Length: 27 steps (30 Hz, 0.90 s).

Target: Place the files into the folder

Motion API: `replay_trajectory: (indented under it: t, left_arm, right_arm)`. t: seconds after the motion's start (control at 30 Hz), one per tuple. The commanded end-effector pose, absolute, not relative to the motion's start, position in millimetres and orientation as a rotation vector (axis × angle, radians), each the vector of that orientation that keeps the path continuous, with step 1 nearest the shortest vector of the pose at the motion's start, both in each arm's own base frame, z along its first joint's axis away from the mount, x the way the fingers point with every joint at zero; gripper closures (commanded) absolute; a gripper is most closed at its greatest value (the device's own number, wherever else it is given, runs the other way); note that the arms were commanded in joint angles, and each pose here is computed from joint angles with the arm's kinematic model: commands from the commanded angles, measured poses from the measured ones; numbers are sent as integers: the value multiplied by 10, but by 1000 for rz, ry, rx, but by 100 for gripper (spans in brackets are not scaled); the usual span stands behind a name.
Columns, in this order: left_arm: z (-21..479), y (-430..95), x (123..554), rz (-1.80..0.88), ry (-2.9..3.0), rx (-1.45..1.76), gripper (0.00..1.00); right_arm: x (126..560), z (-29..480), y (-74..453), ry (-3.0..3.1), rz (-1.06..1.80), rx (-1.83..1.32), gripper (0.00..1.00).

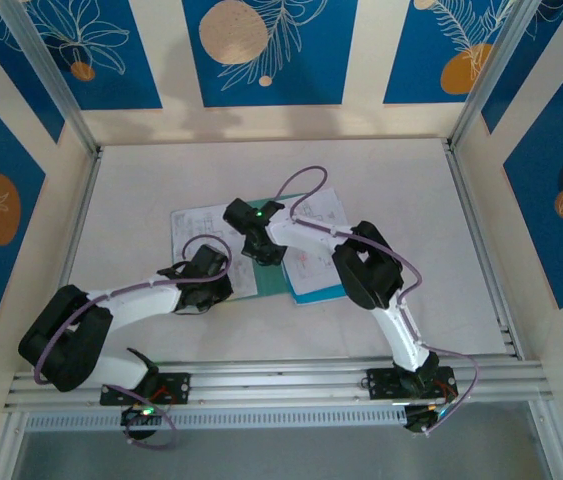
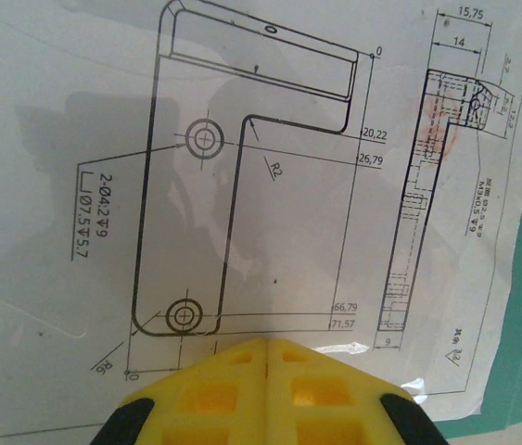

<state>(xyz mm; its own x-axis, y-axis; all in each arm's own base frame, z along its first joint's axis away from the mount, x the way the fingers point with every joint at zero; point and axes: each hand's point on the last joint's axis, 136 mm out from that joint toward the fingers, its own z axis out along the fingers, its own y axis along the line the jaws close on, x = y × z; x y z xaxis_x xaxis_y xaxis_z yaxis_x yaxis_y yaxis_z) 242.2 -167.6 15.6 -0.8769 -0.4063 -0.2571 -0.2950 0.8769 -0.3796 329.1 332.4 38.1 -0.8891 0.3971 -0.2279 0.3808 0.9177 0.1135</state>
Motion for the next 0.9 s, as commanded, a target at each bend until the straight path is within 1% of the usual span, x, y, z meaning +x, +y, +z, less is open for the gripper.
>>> replay_trajectory:
  t: [0.0, 0.27, 0.63, 0.87]
  left_arm:
    - [-246, -1262, 1992, -189, 2891, -548, 100]
    - [-243, -1253, 1985, -187, 2890, -548, 100]
    - [-226, -1234, 1981, -182, 2884, -552, 100]
    - [-235, -1208, 1966, -169, 2885, -562, 100]
  right_arm:
    - [3274, 242, 3323, 2869, 118, 641, 100]
    - [3238, 112, 3181, 2873, 34, 707, 100]
    - [3095, -75, 2780, 2873, -231, 743, 100]
    - [3117, -194, 2685, 2899, -229, 710, 100]
